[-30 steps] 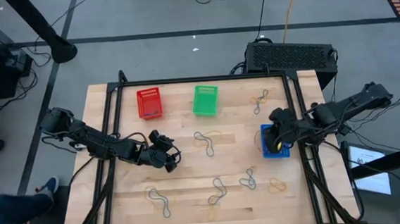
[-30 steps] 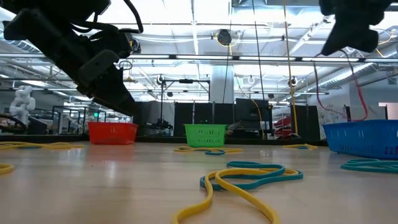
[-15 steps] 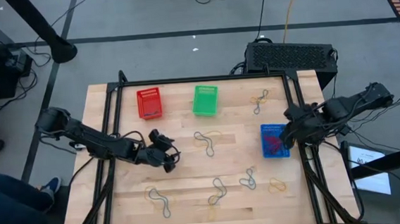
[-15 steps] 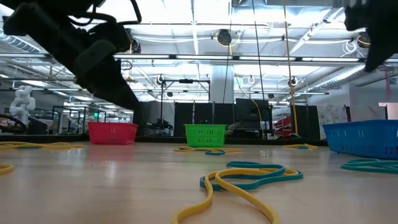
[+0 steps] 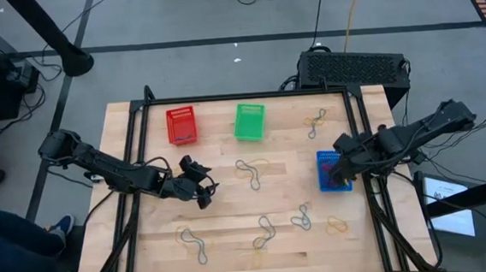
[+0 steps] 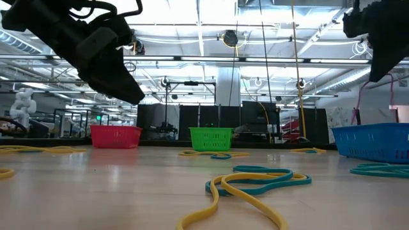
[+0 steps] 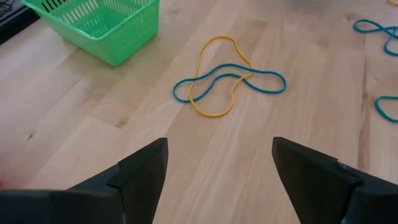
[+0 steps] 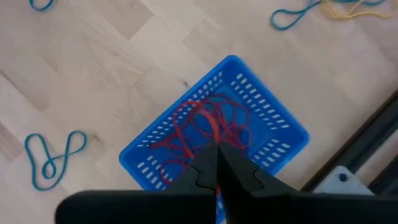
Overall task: Sort rubber bands into baskets
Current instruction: Put the red rubber band into the blue bin, then put the blue rubber band into the red bin
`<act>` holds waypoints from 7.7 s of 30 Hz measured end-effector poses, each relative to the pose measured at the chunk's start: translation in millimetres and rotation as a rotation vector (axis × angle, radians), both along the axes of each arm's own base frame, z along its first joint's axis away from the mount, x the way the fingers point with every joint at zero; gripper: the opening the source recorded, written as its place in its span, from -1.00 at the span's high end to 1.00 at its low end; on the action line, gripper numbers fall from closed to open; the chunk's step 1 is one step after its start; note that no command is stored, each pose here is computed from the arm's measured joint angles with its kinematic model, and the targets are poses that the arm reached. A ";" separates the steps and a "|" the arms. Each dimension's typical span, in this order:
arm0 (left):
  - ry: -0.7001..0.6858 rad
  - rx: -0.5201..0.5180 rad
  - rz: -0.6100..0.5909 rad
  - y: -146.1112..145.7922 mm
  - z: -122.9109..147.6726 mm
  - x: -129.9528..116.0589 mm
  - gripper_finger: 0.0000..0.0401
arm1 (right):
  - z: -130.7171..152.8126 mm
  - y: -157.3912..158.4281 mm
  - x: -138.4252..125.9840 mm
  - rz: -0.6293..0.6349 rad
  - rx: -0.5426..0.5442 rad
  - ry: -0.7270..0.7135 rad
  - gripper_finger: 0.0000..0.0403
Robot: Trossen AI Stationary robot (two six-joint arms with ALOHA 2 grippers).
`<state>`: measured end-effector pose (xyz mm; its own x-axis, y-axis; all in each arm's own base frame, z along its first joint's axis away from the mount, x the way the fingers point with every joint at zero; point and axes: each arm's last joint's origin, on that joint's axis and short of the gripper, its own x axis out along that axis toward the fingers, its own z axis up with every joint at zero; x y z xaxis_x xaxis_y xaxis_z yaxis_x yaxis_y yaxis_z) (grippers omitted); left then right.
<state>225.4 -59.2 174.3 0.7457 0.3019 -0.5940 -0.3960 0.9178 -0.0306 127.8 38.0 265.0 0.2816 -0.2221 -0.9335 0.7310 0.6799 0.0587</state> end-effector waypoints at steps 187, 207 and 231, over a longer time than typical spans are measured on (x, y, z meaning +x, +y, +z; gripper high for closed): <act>0.183 -0.086 -0.357 148.6 -56.0 104.3 -0.12 | -46.8 19.4 144.8 0.620 -0.329 -0.293 0.38; 0.207 -0.036 -0.361 137.6 -64.6 99.0 0.32 | -46.8 19.4 144.8 0.617 -0.328 -0.294 0.38; 0.066 0.030 -0.371 123.2 -20.6 98.2 0.98 | -46.8 19.3 144.9 0.642 -0.343 -0.287 0.38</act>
